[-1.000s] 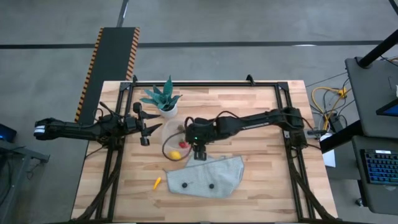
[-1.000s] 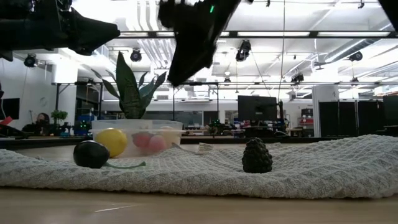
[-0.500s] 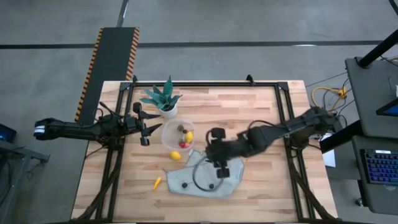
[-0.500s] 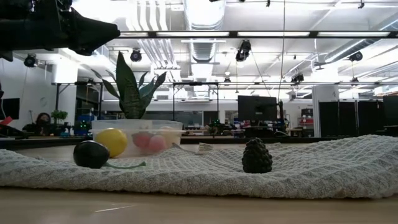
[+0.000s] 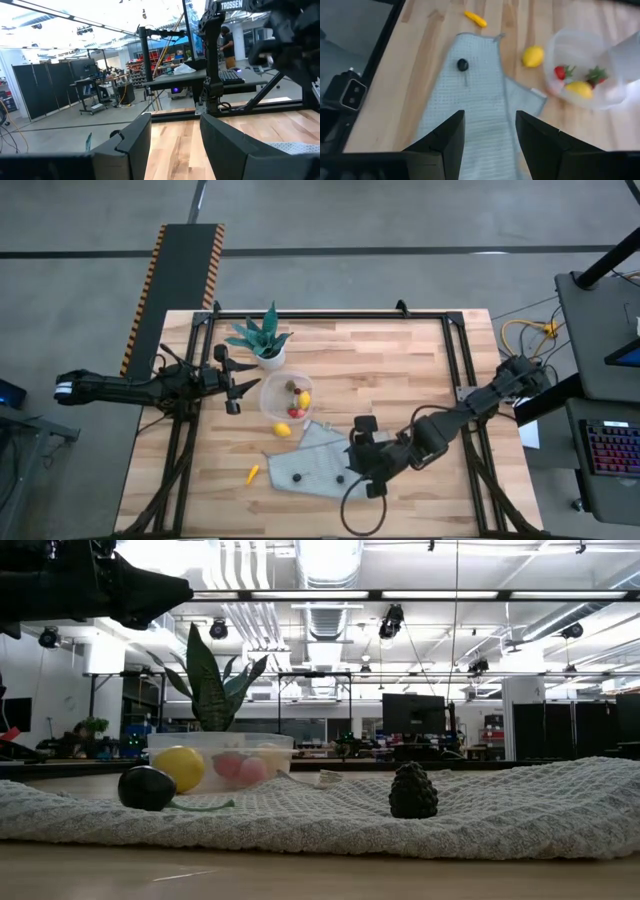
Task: Pick and placing Produce into tupperware
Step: Put the blackberry into the container
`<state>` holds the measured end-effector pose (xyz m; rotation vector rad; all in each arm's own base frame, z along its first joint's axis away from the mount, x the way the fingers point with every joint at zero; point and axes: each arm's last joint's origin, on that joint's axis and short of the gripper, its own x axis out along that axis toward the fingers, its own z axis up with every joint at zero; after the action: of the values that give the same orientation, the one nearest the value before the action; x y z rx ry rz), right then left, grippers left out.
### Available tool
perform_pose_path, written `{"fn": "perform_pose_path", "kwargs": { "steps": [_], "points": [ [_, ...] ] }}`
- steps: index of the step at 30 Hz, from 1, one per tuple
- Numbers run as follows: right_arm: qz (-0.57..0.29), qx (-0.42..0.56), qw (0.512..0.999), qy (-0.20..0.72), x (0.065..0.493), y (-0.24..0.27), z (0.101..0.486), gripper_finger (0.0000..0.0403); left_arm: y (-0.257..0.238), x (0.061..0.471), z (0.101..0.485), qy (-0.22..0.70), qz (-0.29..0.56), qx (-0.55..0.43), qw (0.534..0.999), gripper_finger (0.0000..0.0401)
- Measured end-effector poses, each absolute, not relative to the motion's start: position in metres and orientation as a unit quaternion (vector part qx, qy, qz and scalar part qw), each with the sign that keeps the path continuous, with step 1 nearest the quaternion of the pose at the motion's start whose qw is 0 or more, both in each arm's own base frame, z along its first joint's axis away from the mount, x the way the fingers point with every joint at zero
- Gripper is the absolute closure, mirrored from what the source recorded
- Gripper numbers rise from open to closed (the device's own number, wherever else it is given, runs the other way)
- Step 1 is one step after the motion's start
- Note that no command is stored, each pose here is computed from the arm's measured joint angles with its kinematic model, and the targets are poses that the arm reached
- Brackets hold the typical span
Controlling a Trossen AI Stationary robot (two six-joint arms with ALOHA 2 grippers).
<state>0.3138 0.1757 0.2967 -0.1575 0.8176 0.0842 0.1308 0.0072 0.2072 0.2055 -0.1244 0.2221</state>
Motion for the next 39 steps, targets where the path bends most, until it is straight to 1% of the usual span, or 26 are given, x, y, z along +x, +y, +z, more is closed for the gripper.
{"fn": "perform_pose_path", "kwargs": {
  "steps": [4, 8, 18, 22, 25, 30, 33, 36, 39],
  "points": [
    [0.048, -0.062, 0.919, 0.385, 0.311, 0.183, 0.274, 0.0234, 0.007, 0.131, 0.207, -0.062, 0.11, 0.102, 0.987, 0.0244],
    [0.059, -0.044, 0.932, 0.355, 0.31, 0.188, 0.253, 0.0236, 0.007, 0.131, 0.207, -0.061, 0.11, 0.101, 0.987, 0.0244],
    [0.067, 0.012, 0.952, 0.297, 0.304, 0.184, 0.199, 0.0236, 0.007, 0.131, 0.207, -0.061, 0.11, 0.101, 0.987, 0.0244],
    [0.066, 0.016, 0.952, 0.297, 0.301, 0.182, 0.176, 0.0233, 0.007, 0.131, 0.207, -0.061, 0.11, 0.101, 0.987, 0.0244],
    [0.061, 0.019, 0.949, 0.308, 0.302, 0.183, 0.162, 0.022, 0.007, 0.131, 0.207, -0.061, 0.11, 0.101, 0.987, 0.0244],
    [0.079, 0.019, 0.942, 0.326, 0.308, 0.188, 0.141, 0.0181, 0.007, 0.132, 0.205, -0.056, 0.11, 0.101, 0.987, 0.0244],
    [0.08, 0.02, 0.941, 0.329, 0.314, 0.191, 0.136, 0.0161, 0.007, 0.133, 0.204, -0.051, 0.109, 0.102, 0.987, 0.0244],
    [0.075, 0.027, 0.943, 0.324, 0.318, 0.192, 0.137, 0.0151, 0.007, 0.134, 0.203, -0.047, 0.109, 0.102, 0.988, 0.0244],
    [0.068, 0.033, 0.94, 0.334, 0.317, 0.191, 0.132, 0.015, 0.007, 0.135, 0.202, -0.042, 0.108, 0.103, 0.988, 0.0244]
  ]
}}
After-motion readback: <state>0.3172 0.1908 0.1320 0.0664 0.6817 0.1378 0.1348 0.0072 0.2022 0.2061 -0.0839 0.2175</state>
